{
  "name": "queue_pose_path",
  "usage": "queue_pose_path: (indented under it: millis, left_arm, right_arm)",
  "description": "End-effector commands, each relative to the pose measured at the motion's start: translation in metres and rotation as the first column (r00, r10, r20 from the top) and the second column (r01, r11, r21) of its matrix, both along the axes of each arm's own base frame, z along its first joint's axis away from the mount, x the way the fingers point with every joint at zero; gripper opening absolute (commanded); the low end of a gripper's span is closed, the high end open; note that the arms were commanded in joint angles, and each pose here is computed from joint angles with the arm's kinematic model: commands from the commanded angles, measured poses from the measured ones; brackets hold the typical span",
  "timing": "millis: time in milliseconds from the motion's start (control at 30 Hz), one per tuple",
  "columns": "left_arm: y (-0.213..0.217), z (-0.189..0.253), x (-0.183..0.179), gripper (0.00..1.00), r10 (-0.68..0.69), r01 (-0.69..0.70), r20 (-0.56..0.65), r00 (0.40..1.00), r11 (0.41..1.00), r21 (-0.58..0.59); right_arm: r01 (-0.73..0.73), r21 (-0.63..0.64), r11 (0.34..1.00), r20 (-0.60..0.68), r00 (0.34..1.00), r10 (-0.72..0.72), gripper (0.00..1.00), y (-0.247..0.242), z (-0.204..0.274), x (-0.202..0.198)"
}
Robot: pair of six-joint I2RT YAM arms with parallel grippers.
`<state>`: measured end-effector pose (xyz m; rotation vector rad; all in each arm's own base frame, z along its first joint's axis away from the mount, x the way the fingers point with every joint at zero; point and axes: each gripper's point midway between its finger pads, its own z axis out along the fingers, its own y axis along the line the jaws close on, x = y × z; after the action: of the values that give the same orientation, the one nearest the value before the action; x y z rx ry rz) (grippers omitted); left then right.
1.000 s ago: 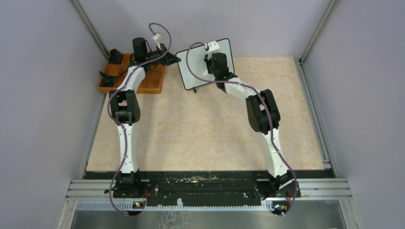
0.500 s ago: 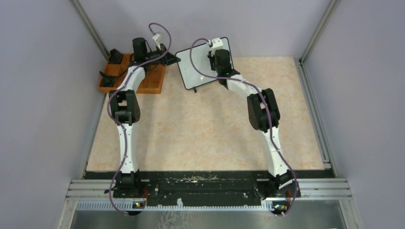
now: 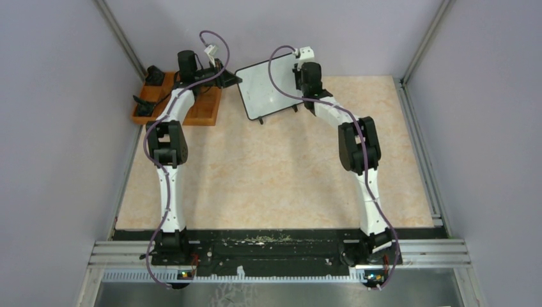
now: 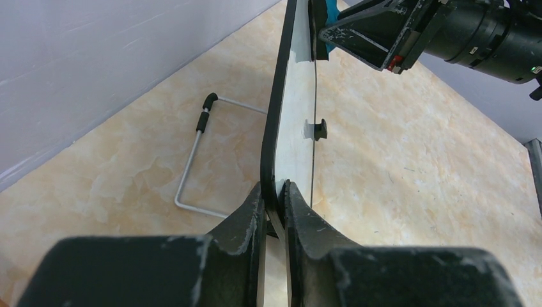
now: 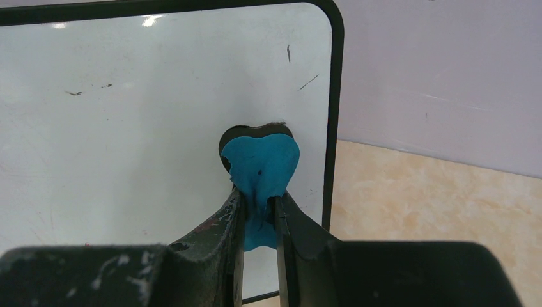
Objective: Erase the whiteboard
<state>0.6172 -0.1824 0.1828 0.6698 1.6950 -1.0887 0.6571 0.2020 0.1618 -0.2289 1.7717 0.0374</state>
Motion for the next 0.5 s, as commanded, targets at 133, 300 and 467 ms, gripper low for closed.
queue_pose_path:
  millis: [133,300,467]
  left_arm:
    - [0.004,-0.004,-0.001,0.00,0.011,-0.011,-0.006,1.000,0.999,0.031]
    - [0.001,-0.002,-0.001,0.00,0.007,-0.007,-0.003,1.000,1.000,0.026]
    - [0.000,-0.003,-0.002,0.00,0.004,-0.003,-0.008,1.000,1.000,0.028]
  right_arm:
    - [-0.045,0.063,0.997,0.084,0.996,0.039,0.00,0.011,0.036,-0.001]
    - [-0.108,0.050,0.993,0.070,0.992,0.104,0.00,0.042,0.025,-0.020]
    - [-0.162,0.034,0.986,0.061,0.985,0.159,0.00,0.075,0.015,-0.039]
